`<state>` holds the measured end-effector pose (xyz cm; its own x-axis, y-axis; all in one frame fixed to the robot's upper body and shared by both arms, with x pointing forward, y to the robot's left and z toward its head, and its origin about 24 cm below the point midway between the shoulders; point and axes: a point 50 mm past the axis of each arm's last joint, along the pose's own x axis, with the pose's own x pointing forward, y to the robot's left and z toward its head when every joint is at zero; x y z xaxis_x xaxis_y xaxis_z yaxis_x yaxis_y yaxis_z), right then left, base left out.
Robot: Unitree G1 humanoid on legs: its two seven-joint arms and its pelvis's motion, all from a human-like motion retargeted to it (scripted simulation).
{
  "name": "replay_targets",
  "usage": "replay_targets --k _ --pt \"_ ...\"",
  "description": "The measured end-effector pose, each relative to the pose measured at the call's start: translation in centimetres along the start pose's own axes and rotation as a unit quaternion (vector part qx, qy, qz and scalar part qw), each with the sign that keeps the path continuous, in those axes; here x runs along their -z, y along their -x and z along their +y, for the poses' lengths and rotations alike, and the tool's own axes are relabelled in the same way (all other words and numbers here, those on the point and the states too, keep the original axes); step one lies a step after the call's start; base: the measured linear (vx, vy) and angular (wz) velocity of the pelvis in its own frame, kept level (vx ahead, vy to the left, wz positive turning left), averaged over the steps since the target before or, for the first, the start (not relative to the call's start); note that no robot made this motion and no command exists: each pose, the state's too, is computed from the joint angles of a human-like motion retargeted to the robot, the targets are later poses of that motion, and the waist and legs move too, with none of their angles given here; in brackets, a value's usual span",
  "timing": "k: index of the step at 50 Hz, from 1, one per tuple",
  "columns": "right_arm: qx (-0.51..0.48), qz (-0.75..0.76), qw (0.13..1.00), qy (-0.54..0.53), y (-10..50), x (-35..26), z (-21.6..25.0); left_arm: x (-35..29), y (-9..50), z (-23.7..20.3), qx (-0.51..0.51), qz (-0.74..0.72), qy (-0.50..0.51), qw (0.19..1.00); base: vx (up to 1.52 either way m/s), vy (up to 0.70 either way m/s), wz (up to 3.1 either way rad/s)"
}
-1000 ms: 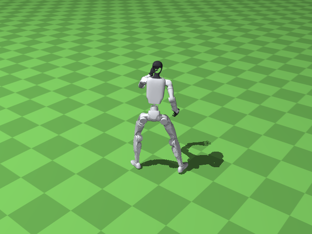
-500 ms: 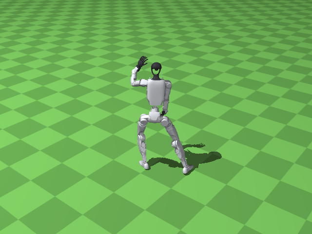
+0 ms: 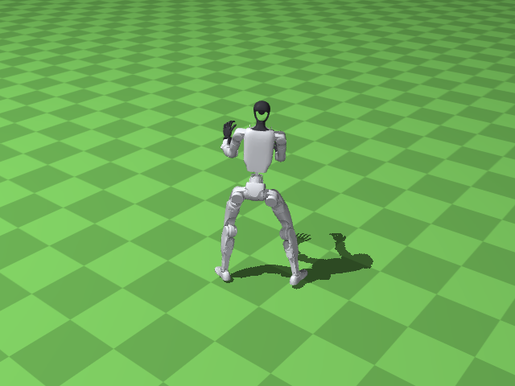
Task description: Kungfu
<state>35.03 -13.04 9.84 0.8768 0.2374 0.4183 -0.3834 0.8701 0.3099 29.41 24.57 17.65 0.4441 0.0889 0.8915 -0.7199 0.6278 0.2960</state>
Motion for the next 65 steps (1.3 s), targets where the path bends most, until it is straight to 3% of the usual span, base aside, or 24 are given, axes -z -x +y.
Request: replay_targets --k 4,7,11,13,15,19,22,27,37,48,51,55,58,60,65 --pt "-0.078 -0.222 0.970 0.064 -4.0 -11.9 2.4 2.1 8.7 -2.4 0.036 0.219 0.066 0.973 -0.08 -0.48 -0.58" --pt "-0.115 -0.385 0.908 0.116 -3.1 -21.1 4.2 2.8 16.6 -3.5 0.037 0.434 0.147 0.888 -0.04 -0.58 -0.58" --pt "-0.113 -0.566 0.791 0.204 2.6 -30.5 5.7 1.3 28.8 -3.7 0.028 0.667 0.391 0.633 0.01 -0.62 -0.43" --pt "-0.104 -0.637 0.723 0.247 6.5 -33.6 6.5 -0.7 33.0 -2.9 -0.019 0.681 0.545 0.489 -0.06 -0.61 -0.23" --pt "-0.095 -0.695 0.651 0.291 10.7 -35.8 7.2 -2.1 35.2 -1.8 -0.119 0.654 0.627 0.407 -0.09 -0.50 -0.22" --pt "-0.056 -0.749 0.538 0.383 17.2 -36.9 8.9 -1.8 37.5 0.5 -0.342 0.667 0.537 0.387 -0.08 -0.38 -0.17" --pt "-0.018 -0.744 0.468 0.477 19.5 -36.0 10.3 -1.1 37.9 1.5 -0.375 0.677 0.509 0.377 -0.08 -0.19 -0.30" --pt "0.040 -0.709 0.424 0.562 19.3 -34.9 10.2 -0.6 37.1 1.2 -0.294 0.684 0.557 0.369 -0.06 -0.02 -0.30" --pt "0.044 -0.700 0.499 0.509 18.2 -35.2 8.3 -0.5 36.0 -0.5 -0.199 0.706 0.568 0.373 -0.13 0.32 -0.38" --pt "0.051 -0.672 0.597 0.436 12.6 -36.6 4.5 -1.0 39.8 6.5 0.059 0.833 0.358 0.418 -0.24 0.28 -1.32" --pt "0.043 -0.661 0.518 0.542 11.2 -36.8 4.9 -1.4 40.9 8.6 0.119 0.860 0.282 0.408 -0.19 0.13 -1.25" --pt "0.026 -0.579 0.276 0.767 8.0 -36.0 5.0 -1.8 41.9 11.4 0.200 0.879 0.197 0.384 -0.08 -0.09 -0.99" --pt "0.017 -0.520 0.138 0.843 6.6 -37.0 4.9 -1.9 42.3 13.5 0.247 0.888 0.158 0.354 0.01 -0.25 -0.36" --pt "-0.022 -0.512 0.082 0.855 5.9 -37.5 5.2 -2.3 42.7 14.1 0.278 0.890 0.142 0.331 0.06 -0.49 0.53" --pt "-0.096 -0.503 0.071 0.856 5.1 -36.6 5.9 -0.9 41.6 18.8 0.323 0.886 0.064 0.327 0.13 -0.69 -0.49"
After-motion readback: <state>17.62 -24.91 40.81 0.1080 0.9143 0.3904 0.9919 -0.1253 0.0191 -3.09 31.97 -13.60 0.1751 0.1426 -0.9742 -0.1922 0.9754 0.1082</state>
